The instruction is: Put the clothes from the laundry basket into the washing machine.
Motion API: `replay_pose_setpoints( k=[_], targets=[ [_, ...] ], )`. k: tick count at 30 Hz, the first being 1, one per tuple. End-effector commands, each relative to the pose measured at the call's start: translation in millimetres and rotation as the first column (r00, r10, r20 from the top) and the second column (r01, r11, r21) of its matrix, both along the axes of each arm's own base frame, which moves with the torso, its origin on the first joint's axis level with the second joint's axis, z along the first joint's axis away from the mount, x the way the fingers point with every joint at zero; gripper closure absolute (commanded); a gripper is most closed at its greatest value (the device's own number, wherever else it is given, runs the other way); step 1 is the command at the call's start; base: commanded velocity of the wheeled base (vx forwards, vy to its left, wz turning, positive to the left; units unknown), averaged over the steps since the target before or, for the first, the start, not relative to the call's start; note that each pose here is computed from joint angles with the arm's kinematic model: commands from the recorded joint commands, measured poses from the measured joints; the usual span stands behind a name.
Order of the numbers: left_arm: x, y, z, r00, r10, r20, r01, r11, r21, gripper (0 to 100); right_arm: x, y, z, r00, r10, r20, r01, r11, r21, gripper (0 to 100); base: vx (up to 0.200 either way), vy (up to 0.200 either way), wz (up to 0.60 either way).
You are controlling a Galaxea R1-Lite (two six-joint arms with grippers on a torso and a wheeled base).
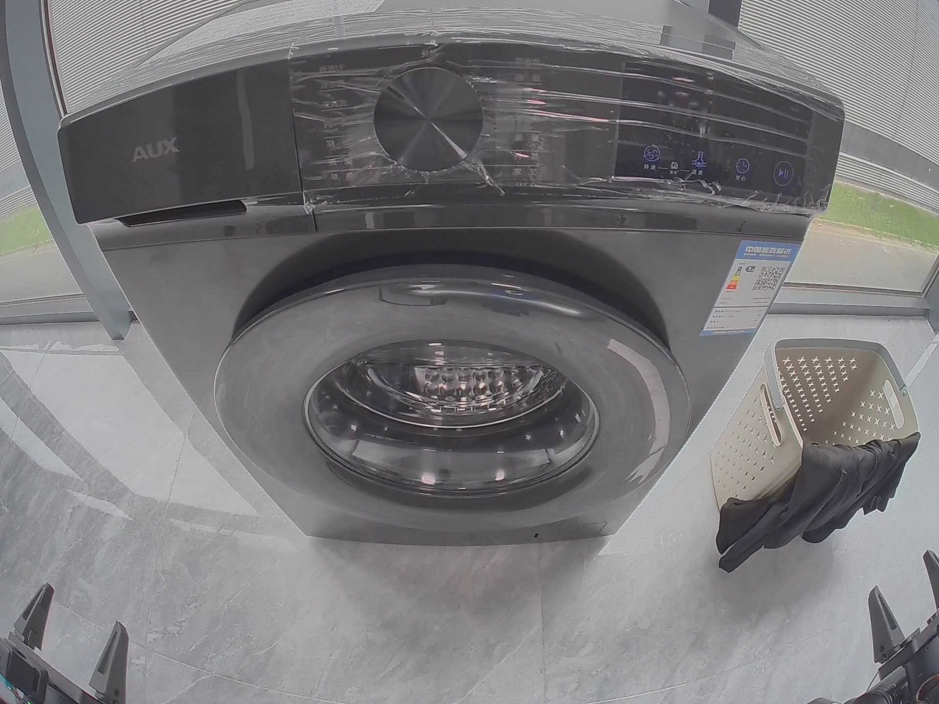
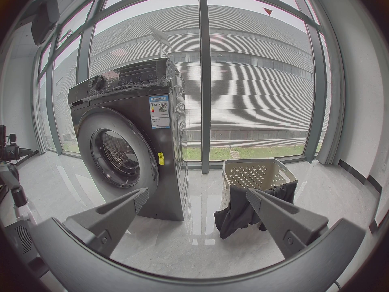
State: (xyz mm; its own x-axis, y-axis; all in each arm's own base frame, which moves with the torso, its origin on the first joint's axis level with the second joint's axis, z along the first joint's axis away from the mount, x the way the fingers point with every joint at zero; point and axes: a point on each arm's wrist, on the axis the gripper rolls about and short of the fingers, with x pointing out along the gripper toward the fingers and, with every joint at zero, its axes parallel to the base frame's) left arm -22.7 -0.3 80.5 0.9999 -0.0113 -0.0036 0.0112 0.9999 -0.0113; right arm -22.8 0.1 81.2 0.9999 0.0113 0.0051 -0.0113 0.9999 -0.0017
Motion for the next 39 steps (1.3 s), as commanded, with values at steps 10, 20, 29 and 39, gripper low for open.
replay_pose_setpoints(
  k=[10, 20, 29, 39],
  targets=[
    [-0.1, 0.0, -4.8, 1.000, 0.001, 0.001, -0.001, 1.000, -0.003, 0, 1.3, -0.1, -5.0, 1.000, -0.011, -0.019, 0.011, 1.000, 0.003, 0, 0.000, 0.000, 0.00],
    [-0.1, 0.0, -4.8, 1.000, -0.001, 0.001, 0.001, 1.000, -0.003, 0, 0.6, 0.2, -2.1, 1.000, 0.006, 0.002, -0.006, 1.000, 0.009, 0, 0.000, 0.000, 0.00],
    [-0.2, 0.1, -5.0, 1.000, 0.004, 0.001, -0.004, 1.000, 0.007, 0, 0.1, 3.5, 64.4, 0.966, 0.259, 0.010, -0.259, 0.959, 0.119, 0, 0.000, 0.000, 0.00],
    [-0.2, 0.0, -4.9, 1.000, -0.001, 0.002, 0.001, 1.000, -0.001, 0, 71.7, 13.8, 79.2, 0.851, 0.485, -0.201, -0.483, 0.873, 0.062, 0, 0.000, 0.040, 0.00]
  ],
)
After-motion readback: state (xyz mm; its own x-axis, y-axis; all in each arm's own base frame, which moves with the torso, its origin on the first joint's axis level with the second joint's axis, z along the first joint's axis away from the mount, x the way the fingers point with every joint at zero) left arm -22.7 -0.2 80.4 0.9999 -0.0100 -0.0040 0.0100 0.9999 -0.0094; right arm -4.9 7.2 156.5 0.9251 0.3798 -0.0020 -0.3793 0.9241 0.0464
